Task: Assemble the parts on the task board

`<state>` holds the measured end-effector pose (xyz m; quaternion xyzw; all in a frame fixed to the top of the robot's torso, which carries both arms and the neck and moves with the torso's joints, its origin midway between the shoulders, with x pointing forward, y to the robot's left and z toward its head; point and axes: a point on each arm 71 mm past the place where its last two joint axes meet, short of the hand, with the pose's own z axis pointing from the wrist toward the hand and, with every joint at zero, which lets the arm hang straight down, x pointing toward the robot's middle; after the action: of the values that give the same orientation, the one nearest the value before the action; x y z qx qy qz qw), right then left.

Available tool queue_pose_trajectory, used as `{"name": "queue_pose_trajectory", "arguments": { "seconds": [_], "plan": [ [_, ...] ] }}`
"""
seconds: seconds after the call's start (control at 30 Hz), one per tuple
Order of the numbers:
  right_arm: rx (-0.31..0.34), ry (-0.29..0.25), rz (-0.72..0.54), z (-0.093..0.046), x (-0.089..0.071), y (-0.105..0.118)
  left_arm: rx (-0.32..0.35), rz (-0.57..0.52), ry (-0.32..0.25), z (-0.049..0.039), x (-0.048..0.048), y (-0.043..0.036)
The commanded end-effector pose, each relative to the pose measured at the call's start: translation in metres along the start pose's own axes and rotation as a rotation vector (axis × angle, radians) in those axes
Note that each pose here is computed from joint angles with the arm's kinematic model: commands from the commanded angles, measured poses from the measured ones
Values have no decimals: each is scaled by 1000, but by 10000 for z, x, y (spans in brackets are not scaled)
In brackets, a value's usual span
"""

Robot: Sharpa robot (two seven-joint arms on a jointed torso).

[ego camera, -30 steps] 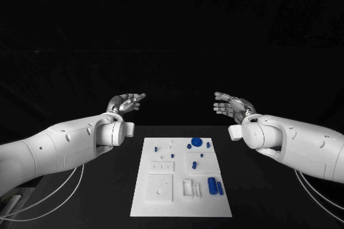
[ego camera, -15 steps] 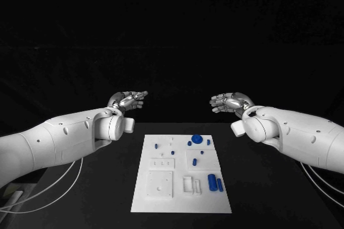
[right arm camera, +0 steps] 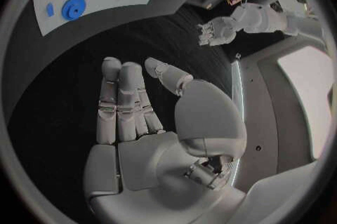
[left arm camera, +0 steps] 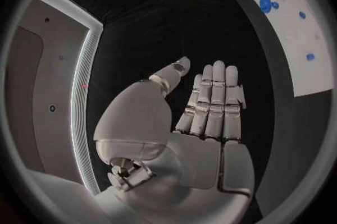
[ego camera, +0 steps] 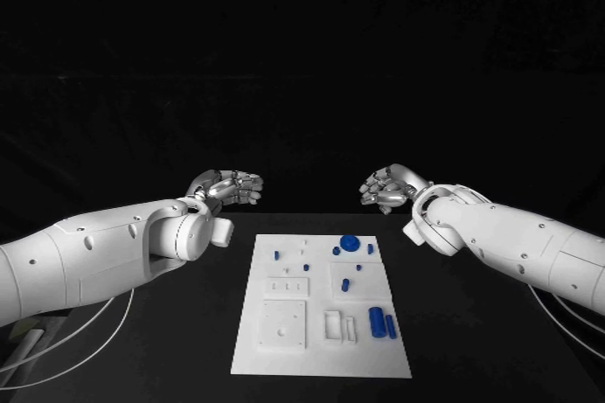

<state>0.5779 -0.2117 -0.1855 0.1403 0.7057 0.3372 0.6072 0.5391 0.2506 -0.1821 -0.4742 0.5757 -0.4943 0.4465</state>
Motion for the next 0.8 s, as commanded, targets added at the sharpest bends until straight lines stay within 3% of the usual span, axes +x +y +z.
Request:
{"name": "queue_pose_trajectory", "arguments": {
  "seconds": [0.03, 0.3, 0.37, 0.8],
  "plan": [
    [-108, 68, -301, -7, 61, 67, 31, -3, 98, -57, 136, -52],
    [-190, 84, -540, 17, 150, 181, 41, -11, 124, -152, 195, -111],
    [-207, 79, -607, 32, 179, 220, 48, -14, 130, -181, 202, -156],
    [-223, 50, -746, 92, 220, 269, 48, -28, 159, -230, 307, -184]
  ]
}}
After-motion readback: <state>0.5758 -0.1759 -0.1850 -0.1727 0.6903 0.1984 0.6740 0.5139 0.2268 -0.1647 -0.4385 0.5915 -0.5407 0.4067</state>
